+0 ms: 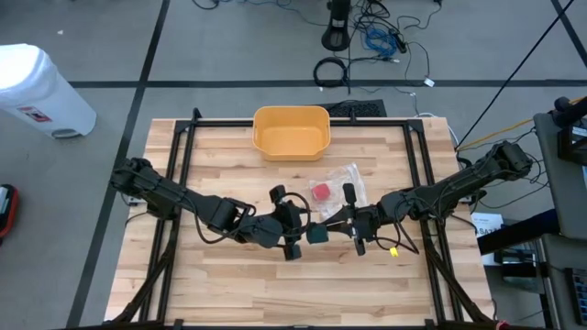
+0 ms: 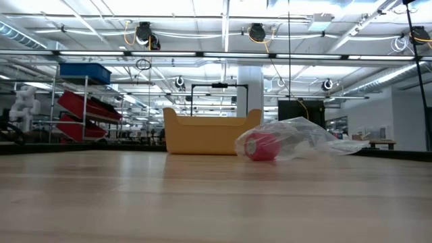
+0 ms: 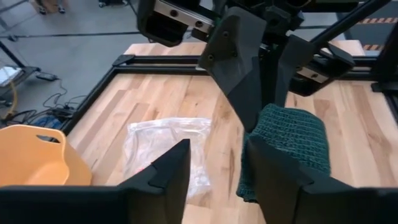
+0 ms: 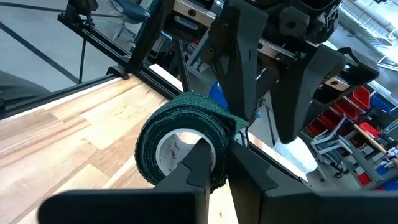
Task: Roll bandage
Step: Roll the green bandage
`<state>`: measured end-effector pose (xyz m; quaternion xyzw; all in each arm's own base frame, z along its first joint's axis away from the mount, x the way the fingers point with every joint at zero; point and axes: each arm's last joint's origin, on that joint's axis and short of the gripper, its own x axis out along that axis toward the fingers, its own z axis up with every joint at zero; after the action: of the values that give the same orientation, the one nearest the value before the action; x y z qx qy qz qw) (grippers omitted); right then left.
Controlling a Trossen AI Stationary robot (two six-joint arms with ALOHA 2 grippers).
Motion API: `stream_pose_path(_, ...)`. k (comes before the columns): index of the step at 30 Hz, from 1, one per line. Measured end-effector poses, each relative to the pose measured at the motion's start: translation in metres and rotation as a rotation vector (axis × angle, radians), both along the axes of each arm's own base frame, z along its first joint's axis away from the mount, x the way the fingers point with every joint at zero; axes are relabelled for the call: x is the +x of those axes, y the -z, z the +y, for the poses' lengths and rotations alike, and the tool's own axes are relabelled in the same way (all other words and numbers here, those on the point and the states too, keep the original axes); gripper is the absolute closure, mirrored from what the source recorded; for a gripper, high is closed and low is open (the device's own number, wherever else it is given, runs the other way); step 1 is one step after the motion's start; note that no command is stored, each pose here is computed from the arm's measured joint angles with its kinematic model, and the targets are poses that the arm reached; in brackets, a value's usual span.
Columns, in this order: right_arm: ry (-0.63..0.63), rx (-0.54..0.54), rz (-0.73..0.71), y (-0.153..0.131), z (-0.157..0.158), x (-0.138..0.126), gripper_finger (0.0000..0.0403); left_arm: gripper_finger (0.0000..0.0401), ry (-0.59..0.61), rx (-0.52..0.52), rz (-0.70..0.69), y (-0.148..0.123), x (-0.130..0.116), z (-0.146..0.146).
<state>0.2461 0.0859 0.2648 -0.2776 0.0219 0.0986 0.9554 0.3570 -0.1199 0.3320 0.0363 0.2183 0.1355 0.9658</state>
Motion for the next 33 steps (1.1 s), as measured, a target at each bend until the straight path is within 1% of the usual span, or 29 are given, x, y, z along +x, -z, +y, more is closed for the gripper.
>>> stream_pose_path(3, 0.000, 0.000, 0.000, 0.000, 0.000, 0.000, 0.0369, 0.0224, -0.015, 0.001, -0.003, 0.000, 0.000, 0.000)
stream_pose_path(7, 0.000, 0.000, 0.001, 0.000, 0.000, 0.000, 0.0369, 0.0212, -0.021, 0.014, 0.003, 0.003, 0.003, 0.000)
stream_pose_path(11, -0.001, -0.002, 0.005, 0.001, 0.000, 0.000, 0.0369, 0.0209, -0.028, 0.021, 0.018, 0.010, 0.007, 0.001)
stream_pose_path(18, -0.004, -0.001, 0.003, 0.000, 0.001, 0.000, 0.0369, 0.0209, -0.032, 0.022, 0.016, 0.010, 0.007, 0.001)
stream_pose_path(28, -0.015, -0.001, -0.005, -0.001, 0.002, -0.001, 0.0369, 0.0209, -0.029, 0.005, -0.037, -0.006, 0.008, 0.000)
stream_pose_path(33, -0.015, -0.002, -0.004, -0.001, 0.002, -0.001, 0.0369, 0.0209, -0.005, 0.031, -0.045, -0.014, 0.007, -0.004)
